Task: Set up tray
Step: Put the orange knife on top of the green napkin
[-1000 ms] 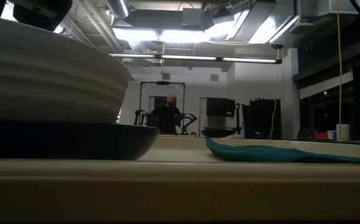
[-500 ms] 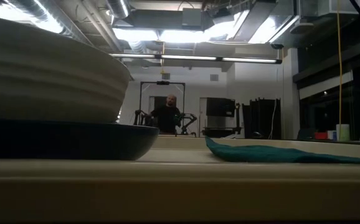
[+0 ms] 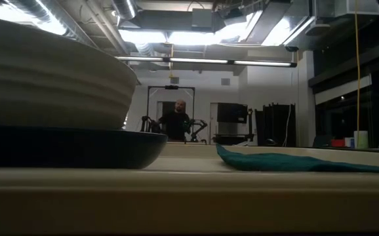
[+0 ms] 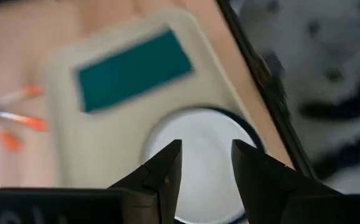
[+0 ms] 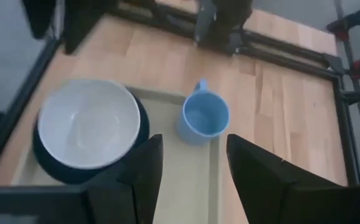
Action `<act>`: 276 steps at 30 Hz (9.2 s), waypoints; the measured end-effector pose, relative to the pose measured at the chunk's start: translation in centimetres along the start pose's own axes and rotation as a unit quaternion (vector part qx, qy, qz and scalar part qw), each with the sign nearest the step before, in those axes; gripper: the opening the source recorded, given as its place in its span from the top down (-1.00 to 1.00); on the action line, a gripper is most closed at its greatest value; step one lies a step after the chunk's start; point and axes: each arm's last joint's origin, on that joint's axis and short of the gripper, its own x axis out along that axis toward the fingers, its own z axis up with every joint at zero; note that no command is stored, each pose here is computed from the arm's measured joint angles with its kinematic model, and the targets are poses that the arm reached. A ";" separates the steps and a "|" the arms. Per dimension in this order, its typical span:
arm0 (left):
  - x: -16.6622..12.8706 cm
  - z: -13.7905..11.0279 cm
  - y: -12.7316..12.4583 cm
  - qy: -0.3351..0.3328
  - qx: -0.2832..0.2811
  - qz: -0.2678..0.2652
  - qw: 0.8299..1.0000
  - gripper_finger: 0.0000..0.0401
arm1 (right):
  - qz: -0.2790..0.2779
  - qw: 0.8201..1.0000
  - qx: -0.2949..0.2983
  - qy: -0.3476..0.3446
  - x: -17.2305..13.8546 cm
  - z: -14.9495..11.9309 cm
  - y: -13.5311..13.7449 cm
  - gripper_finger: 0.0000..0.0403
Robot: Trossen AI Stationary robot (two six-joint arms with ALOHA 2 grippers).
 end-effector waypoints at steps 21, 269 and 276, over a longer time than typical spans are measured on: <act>-15.6 -2.6 8.1 -0.284 -0.100 0.150 0.942 0.34 | -0.069 0.987 0.088 -0.112 -12.1 0.1 -2.6 0.09; 2.5 -22.7 11.0 -0.521 -0.131 0.030 0.843 0.90 | 0.025 0.881 0.291 -0.371 -10.4 -15.4 -9.4 0.09; 2.7 -23.2 13.5 -0.502 -0.143 0.150 0.840 0.89 | 0.020 0.887 0.281 -0.365 -10.3 -15.5 -9.3 0.09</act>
